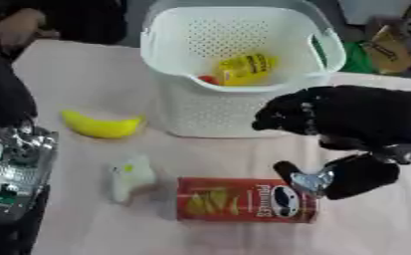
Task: Pick up objects on the table and place them in the box.
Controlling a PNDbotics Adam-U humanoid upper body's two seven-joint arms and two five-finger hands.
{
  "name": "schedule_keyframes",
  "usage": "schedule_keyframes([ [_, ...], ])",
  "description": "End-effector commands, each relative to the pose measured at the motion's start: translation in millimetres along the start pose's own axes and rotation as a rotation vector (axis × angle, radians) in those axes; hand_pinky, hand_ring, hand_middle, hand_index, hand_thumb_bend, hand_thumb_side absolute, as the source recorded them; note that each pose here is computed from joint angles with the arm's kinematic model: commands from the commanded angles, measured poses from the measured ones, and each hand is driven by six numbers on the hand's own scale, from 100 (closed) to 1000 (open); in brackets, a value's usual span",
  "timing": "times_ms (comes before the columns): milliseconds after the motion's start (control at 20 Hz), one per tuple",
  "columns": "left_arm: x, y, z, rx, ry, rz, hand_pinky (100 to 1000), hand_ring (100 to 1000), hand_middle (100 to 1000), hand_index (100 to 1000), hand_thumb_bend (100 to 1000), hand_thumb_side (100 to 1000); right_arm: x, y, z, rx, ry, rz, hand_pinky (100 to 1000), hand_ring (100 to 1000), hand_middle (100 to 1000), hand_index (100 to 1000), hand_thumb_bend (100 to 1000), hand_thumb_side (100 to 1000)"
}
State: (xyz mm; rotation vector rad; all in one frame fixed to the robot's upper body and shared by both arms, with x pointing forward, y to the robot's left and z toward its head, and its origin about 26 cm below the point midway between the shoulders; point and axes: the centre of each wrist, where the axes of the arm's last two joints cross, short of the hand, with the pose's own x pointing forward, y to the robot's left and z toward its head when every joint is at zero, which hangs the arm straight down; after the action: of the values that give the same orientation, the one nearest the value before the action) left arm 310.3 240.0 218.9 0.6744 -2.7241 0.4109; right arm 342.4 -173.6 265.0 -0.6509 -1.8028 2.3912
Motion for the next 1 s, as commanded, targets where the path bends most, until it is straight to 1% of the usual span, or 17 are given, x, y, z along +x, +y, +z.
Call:
schedule_keyframes([
  [50,2.3,2.2,-4.1,0.010,-0.023,-0.003,777,840,893,945,100,1000,-0.9,-7.7,3.6,-0.023,0.012,0.019,894,979,941,1000,174,1000],
  [150,2.1,2.8,-3.7,0.010,-0.024,-0.004,777,841,893,946,100,1000,0.0,-4.1,1.9,-0.008,0.013,0.021,896,988,949,1000,212,1000],
  [200,1.9,3.1,-3.4,0.010,-0.023,-0.005,777,840,893,946,100,1000,0.2,-1.7,1.0,0.009,0.012,0.024,897,993,951,1000,238,969],
  [250,1.8,3.2,-3.2,0.010,-0.023,-0.006,777,840,893,946,100,1000,0.2,-0.2,0.4,0.022,0.012,0.028,897,993,951,1000,238,969],
  [300,1.7,3.4,-3.1,0.011,-0.023,-0.006,777,841,893,946,100,1000,-0.1,2.4,-0.4,0.045,0.014,0.031,905,1000,958,1000,303,841],
  [350,1.7,3.6,-2.9,0.012,-0.023,-0.006,778,841,893,947,100,1000,-0.3,4.2,-1.1,0.064,0.016,0.035,912,1000,965,1000,324,810],
  [400,1.6,3.6,-2.9,0.012,-0.023,-0.006,778,841,893,947,100,1000,-0.8,6.6,-1.7,0.084,0.020,0.035,918,1000,967,1000,344,758],
  [500,1.5,3.9,-2.8,0.013,-0.023,-0.007,778,841,893,947,100,1000,-1.8,10.4,-2.5,0.113,0.026,0.033,927,1000,976,1000,374,717],
  [550,1.5,4.1,-2.7,0.013,-0.023,-0.008,778,841,893,947,100,1000,-2.2,11.7,-2.9,0.124,0.027,0.031,927,1000,976,1000,374,717],
  [600,1.4,4.1,-2.6,0.014,-0.023,-0.008,778,841,894,948,100,1000,-2.5,13.7,-3.5,0.135,0.027,0.025,934,1000,981,1000,412,668],
  [800,1.4,4.0,-2.2,0.014,-0.021,-0.005,778,841,894,948,100,1000,-4.2,17.1,-5.5,0.161,0.026,0.001,942,1000,990,1000,443,680],
  [1000,1.4,4.1,-2.1,0.017,-0.021,-0.004,778,841,894,949,100,1000,-7.7,22.0,-6.3,0.188,0.045,-0.011,946,1000,1000,1000,446,665],
])
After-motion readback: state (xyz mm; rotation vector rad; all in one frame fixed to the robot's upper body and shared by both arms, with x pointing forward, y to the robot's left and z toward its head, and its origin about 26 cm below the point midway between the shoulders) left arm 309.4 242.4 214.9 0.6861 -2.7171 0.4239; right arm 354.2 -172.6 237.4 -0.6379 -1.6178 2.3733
